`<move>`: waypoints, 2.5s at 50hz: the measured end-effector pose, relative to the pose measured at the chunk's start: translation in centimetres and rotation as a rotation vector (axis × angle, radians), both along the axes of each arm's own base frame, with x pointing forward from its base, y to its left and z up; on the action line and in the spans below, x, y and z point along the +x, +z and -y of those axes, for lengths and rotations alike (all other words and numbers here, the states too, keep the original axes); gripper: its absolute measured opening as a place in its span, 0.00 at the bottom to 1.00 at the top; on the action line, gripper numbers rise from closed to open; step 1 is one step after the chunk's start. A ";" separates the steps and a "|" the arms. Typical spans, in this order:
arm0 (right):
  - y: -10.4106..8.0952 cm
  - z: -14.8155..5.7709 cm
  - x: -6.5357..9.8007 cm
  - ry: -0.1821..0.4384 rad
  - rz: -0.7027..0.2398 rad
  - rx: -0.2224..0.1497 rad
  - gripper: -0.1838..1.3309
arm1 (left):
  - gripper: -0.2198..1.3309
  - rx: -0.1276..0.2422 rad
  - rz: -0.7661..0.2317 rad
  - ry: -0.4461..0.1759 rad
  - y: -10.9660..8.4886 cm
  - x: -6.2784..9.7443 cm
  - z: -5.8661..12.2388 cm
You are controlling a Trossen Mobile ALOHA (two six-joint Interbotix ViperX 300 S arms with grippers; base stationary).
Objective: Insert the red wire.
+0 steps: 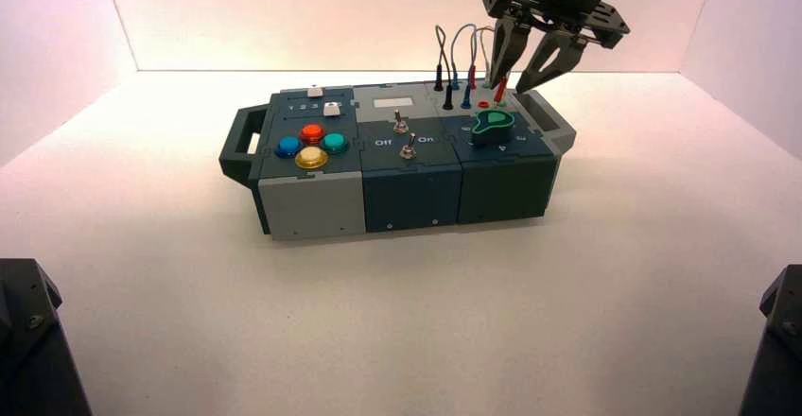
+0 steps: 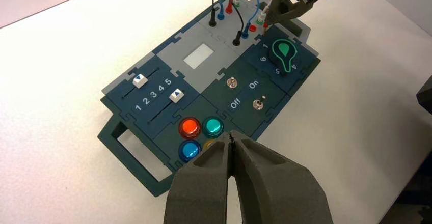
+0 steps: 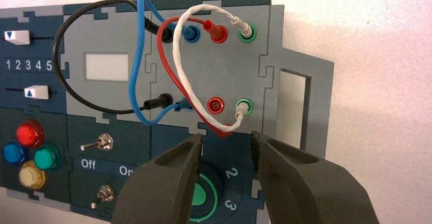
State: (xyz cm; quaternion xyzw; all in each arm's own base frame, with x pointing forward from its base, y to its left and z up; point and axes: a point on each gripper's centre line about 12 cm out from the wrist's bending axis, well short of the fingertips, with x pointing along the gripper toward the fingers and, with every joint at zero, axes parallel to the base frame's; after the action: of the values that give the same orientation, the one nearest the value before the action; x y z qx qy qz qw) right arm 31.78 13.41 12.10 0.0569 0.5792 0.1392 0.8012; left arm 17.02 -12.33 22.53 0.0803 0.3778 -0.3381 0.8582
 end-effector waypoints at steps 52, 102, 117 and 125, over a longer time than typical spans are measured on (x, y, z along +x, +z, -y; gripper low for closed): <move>-0.9 -0.6 1.1 -0.002 -0.026 0.003 0.54 | 0.04 0.012 -0.020 0.004 -0.6 0.4 0.2; -0.8 -0.9 1.0 0.028 -0.084 -0.002 0.41 | 0.04 0.013 -0.024 0.005 -0.7 0.4 0.2; -0.2 -0.9 1.5 0.041 -0.084 -0.006 0.40 | 0.04 0.013 -0.022 0.004 -0.7 0.4 0.2; -0.1 -0.9 1.7 0.045 -0.085 -0.009 0.38 | 0.04 0.013 -0.022 0.004 -0.7 0.4 0.2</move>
State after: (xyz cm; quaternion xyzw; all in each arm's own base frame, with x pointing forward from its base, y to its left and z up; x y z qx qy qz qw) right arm 33.53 14.34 11.98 0.0460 0.6146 0.1522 0.7726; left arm 17.41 -12.49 21.87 0.0815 0.3895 -0.3346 0.8542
